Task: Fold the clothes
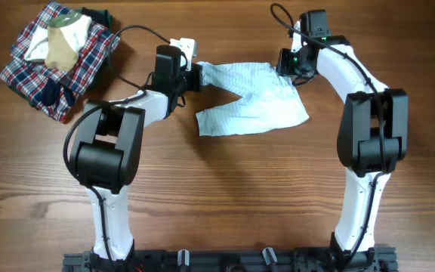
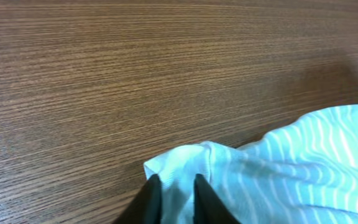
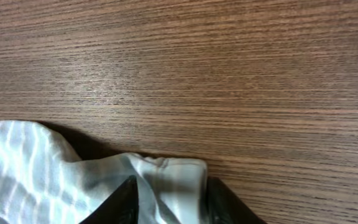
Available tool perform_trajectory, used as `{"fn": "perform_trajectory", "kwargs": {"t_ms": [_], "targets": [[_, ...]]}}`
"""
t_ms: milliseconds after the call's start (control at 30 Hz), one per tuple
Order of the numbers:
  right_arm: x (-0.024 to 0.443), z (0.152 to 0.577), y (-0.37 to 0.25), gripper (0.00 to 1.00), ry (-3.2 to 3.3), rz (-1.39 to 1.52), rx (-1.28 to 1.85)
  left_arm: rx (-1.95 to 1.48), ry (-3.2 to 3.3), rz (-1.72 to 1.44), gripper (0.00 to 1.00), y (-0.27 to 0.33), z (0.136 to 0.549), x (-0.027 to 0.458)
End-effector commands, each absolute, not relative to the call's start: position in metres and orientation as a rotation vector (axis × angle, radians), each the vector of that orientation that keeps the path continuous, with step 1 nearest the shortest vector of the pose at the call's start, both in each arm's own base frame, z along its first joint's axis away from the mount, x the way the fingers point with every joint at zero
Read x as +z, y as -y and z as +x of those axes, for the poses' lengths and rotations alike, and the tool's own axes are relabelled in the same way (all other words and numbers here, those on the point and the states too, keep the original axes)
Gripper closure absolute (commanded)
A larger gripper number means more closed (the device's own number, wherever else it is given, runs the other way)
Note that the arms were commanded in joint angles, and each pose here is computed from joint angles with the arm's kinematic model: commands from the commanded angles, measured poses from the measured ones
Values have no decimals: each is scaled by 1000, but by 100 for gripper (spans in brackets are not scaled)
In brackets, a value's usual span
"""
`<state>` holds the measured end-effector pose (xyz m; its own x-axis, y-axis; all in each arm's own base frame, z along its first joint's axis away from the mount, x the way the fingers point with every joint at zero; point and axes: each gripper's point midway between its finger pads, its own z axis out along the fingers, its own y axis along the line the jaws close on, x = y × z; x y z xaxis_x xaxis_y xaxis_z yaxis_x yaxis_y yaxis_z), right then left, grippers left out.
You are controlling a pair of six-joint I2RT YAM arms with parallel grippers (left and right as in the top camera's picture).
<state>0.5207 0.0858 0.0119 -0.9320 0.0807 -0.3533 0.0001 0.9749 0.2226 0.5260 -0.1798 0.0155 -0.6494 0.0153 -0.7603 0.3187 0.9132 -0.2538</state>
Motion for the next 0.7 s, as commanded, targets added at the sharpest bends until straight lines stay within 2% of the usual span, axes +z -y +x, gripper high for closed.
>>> {"fn": "perform_trajectory", "kwargs": {"t_ms": [0,100,300,333,433,667], "targets": [[0,517,-83,68,-2779,61,281,-483,-2238,245,89,183,529,13],[0,518,-83,71,-2778,63,281,-482,-2236,244,95,183,529,14],[1,519,-80,79,-2776,71,255,-478,-2234,242,96,183,530,14],[1,519,-76,86,-2774,77,230,-479,-2233,242,96,183,530,15],[1,520,-76,96,-2773,77,230,-479,-2232,242,96,183,530,15],[4,521,-75,96,-2767,92,232,-479,-2232,242,96,183,530,15]]}}
